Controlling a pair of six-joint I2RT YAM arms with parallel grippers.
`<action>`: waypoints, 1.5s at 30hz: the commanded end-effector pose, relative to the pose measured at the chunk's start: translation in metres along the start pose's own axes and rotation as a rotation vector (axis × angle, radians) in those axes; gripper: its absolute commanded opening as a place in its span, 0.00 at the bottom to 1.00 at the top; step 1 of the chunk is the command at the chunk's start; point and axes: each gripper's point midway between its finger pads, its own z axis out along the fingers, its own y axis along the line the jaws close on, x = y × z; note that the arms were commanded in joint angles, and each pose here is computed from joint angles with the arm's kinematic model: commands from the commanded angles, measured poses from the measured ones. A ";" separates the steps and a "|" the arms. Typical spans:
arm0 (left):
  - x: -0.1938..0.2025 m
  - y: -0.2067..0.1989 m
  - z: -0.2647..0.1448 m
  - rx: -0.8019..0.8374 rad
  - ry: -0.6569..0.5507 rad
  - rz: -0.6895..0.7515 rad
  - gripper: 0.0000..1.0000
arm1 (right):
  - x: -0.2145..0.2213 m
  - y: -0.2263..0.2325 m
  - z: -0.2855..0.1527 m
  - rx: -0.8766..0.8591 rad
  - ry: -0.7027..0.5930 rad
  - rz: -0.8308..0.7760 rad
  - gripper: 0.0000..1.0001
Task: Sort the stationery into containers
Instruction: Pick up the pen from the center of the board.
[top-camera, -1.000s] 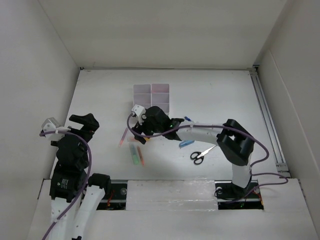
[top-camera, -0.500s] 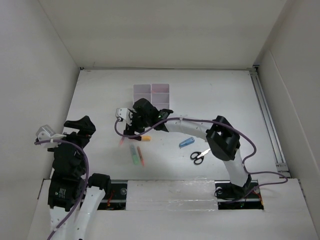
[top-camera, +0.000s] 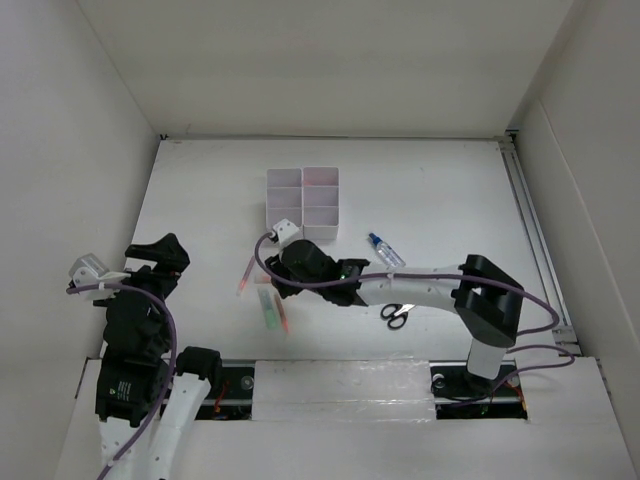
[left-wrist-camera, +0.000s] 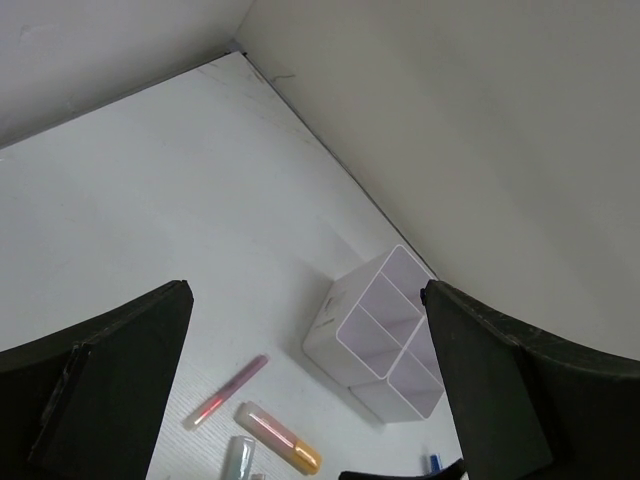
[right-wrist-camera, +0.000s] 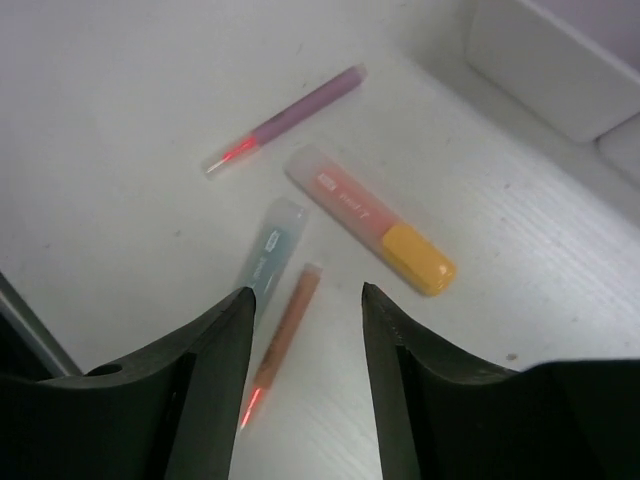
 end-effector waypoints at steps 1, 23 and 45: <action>-0.005 -0.006 0.000 0.024 -0.019 -0.023 1.00 | 0.007 0.010 0.002 0.070 -0.054 0.125 0.51; -0.004 -0.010 -0.004 0.062 -0.006 -0.021 1.00 | 0.065 0.027 0.021 0.123 0.042 0.156 0.44; -0.007 -0.010 -0.008 0.073 -0.017 -0.031 1.00 | 0.084 0.025 0.035 0.204 0.104 0.117 0.42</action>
